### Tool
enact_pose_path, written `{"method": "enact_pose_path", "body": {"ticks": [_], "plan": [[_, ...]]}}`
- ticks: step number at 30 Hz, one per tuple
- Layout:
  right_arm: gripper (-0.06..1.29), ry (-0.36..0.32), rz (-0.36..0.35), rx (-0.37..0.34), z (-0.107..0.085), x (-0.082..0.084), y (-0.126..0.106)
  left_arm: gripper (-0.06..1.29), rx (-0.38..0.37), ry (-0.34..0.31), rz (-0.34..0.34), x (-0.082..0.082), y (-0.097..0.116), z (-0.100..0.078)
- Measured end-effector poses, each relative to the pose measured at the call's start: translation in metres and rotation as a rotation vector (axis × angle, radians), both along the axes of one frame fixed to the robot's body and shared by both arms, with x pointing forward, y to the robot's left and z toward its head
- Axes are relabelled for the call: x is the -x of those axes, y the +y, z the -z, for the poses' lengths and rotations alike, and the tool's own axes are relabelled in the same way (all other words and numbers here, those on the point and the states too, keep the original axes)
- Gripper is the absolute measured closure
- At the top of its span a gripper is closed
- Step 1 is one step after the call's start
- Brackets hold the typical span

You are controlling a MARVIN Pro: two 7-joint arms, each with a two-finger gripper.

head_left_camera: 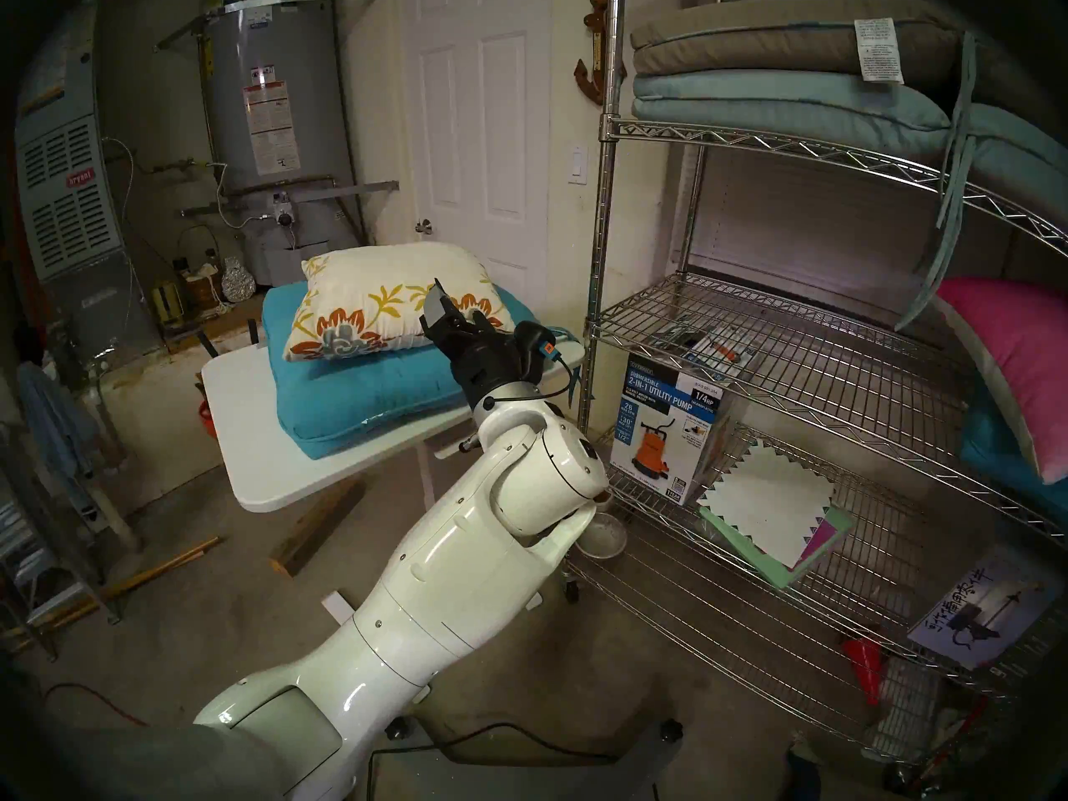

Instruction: Put cushion on the shelf

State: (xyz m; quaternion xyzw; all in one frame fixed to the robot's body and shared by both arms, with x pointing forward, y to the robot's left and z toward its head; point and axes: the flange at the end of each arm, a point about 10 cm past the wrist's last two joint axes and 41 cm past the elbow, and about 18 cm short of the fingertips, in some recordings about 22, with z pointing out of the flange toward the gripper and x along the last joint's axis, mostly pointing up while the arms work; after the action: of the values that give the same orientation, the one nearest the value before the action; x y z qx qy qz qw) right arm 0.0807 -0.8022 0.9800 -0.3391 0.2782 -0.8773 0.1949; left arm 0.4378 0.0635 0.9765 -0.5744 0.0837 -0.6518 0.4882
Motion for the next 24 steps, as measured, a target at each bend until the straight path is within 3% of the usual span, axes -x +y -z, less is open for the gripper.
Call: {"method": "enact_pose_path", "body": {"ticks": [14, 24], "plan": [[0.01, 0.000, -0.001, -0.001, 0.000, 0.000, 0.000, 0.01, 0.018, 0.116, -0.099, -0.009, 0.027, 0.032], [0.01, 0.001, -0.001, -0.001, 0.000, 0.000, 0.000, 0.01, 0.003, 0.140, -0.118, -0.012, 0.029, 0.036]]}}
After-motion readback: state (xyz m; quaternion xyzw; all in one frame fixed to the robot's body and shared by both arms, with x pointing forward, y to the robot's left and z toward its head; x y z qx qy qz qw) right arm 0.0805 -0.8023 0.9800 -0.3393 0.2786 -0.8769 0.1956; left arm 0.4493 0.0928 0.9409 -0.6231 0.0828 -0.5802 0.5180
